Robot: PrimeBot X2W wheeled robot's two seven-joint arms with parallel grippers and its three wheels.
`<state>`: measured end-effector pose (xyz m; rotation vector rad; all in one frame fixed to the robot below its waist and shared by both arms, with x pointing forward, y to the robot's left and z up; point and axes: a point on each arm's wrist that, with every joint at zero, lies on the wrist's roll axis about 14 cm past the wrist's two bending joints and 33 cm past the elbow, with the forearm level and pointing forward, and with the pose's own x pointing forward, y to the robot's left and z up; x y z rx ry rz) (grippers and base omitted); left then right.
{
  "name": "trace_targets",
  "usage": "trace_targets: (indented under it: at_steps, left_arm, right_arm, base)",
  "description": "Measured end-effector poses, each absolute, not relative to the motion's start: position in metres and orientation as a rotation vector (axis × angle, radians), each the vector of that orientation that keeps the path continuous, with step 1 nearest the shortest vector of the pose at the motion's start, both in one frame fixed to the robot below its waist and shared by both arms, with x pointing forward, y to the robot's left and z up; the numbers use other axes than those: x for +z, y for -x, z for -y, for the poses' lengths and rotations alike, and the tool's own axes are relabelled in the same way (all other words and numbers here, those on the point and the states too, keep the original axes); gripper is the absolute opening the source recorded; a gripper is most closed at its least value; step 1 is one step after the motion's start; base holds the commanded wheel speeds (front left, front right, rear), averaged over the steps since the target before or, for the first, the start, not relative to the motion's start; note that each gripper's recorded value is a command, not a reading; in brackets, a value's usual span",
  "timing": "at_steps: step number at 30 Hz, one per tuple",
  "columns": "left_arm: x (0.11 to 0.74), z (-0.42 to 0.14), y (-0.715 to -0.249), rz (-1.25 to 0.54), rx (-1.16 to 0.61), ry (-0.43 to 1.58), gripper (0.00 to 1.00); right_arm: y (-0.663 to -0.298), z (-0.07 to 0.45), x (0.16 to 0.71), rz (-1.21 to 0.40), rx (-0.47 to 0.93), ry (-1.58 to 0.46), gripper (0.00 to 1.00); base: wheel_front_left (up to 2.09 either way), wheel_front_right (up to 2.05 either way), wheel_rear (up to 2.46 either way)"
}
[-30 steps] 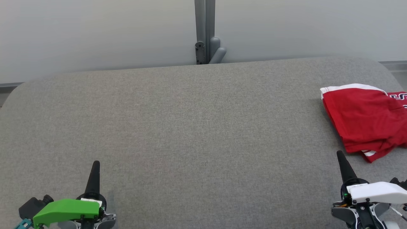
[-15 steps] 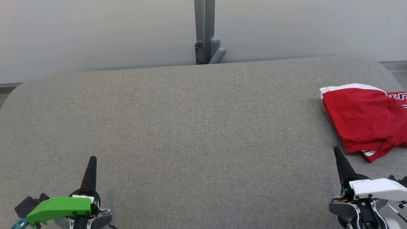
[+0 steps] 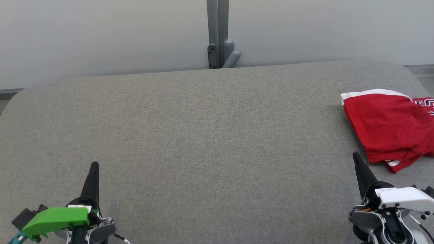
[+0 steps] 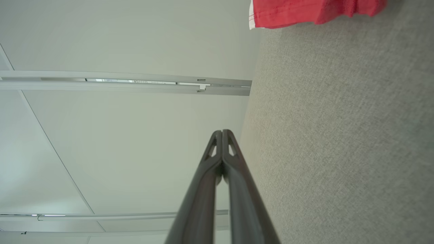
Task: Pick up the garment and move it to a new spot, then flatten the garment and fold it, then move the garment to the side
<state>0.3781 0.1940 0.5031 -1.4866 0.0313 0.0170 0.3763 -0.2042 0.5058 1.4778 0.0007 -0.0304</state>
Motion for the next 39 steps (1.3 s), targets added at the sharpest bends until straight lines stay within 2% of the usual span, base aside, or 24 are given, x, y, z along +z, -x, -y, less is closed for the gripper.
trace_targets:
  at_steps: [14, 39]
  left_arm:
    - [0.5095, -0.1979, -0.3805, -0.008, 0.001, 1.572, 0.0]
    - [0.5099, -0.198, -0.3806, -0.007, 0.0, 1.576, 0.0]
  right_arm:
    - [-0.3797, 0.2015, 0.5117, 0.007, -0.002, -1.573, 0.0]
    - [-0.3798, 0.2015, 0.5118, 0.007, -0.001, -1.573, 0.0]
  base:
    - [0.0, 0.0, 0.0]
    - [0.0, 0.0, 0.0]
